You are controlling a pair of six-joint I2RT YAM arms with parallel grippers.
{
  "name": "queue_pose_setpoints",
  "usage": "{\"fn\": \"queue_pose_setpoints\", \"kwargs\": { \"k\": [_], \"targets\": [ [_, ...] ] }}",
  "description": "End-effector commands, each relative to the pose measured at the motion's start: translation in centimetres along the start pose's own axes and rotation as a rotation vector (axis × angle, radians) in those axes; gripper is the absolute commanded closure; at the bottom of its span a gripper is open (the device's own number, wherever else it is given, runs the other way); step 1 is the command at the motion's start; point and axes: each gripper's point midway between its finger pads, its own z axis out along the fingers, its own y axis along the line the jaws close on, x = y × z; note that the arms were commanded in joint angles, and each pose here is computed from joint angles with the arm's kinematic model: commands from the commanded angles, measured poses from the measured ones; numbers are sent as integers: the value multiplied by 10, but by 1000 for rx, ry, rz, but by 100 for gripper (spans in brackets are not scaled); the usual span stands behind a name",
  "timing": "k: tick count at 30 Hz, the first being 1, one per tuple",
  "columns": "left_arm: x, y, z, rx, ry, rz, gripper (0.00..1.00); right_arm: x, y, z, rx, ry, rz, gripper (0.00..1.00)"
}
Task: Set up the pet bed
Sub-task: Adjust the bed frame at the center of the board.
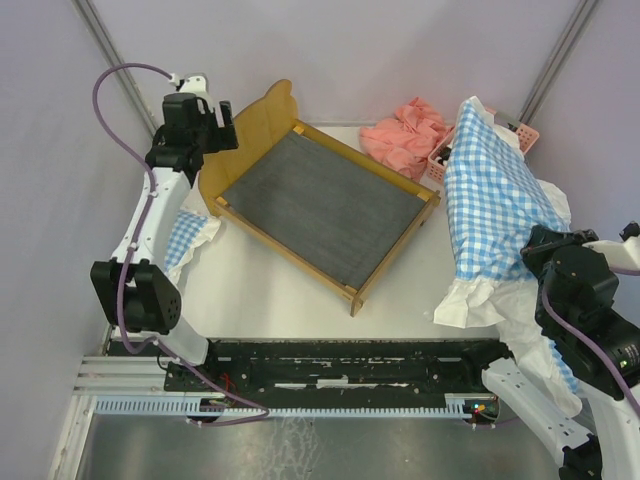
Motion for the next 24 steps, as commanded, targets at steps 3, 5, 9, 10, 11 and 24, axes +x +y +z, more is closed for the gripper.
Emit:
{"fn": "queue_pose_setpoints", "kwargs": {
  "k": [3, 5, 9, 10, 11, 24],
  "targets": [
    [-17, 28, 9, -5, -39, 30, 9, -8, 6, 4, -9, -43, 34, 98],
    [-11, 33, 16, -7, -20, 36, 9, -2, 9, 6, -12, -25, 24, 98],
    [6, 28, 24, 41, 37, 32, 15, 5, 12, 10, -11, -7, 8, 98],
    [11, 23, 24, 67, 51, 25, 18, 6, 14, 11, -13, -3, 6, 98],
    [14, 20, 22, 86, 62, 16, 21, 7, 16, 12, -16, 0, 1, 98],
    [58, -26, -28, 274, 158, -156, 66, 27, 46, 30, -53, 66, -67, 98]
  ]
}}
